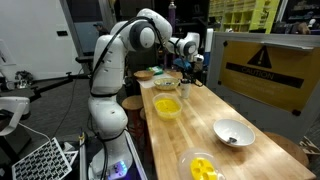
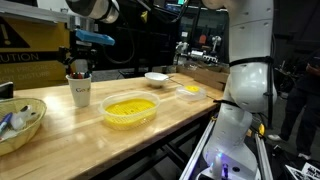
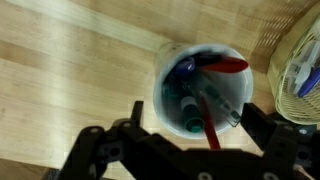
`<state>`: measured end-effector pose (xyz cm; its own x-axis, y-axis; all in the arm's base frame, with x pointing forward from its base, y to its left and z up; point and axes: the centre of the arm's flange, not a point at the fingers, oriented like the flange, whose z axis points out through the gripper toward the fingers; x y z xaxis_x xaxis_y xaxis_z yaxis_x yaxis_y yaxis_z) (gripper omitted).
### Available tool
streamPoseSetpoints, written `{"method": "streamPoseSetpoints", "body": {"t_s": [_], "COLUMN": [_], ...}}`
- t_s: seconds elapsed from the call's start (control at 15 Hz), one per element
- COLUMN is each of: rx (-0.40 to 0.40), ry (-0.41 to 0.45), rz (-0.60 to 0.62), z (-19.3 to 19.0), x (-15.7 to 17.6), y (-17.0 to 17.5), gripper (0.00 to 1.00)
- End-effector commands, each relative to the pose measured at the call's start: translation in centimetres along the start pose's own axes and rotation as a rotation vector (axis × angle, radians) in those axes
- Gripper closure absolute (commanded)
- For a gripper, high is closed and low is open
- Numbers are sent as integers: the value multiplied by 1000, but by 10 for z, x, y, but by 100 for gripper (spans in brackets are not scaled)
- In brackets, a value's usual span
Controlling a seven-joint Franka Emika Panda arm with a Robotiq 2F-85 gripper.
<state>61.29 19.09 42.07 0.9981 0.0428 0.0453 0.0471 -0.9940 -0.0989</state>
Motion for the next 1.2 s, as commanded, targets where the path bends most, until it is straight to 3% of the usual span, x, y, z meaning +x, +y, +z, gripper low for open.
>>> {"method": "streamPoseSetpoints", "body": {"t_s": [0.0, 0.47, 1.13], "rx": [-11, -7, -86], "ry": [51, 142, 123], "rz": [41, 84, 63], "z": [-7, -36, -43], "x": [-8, -21, -38], "y": [-7, -6, -1], "gripper": [0, 0, 0]}}
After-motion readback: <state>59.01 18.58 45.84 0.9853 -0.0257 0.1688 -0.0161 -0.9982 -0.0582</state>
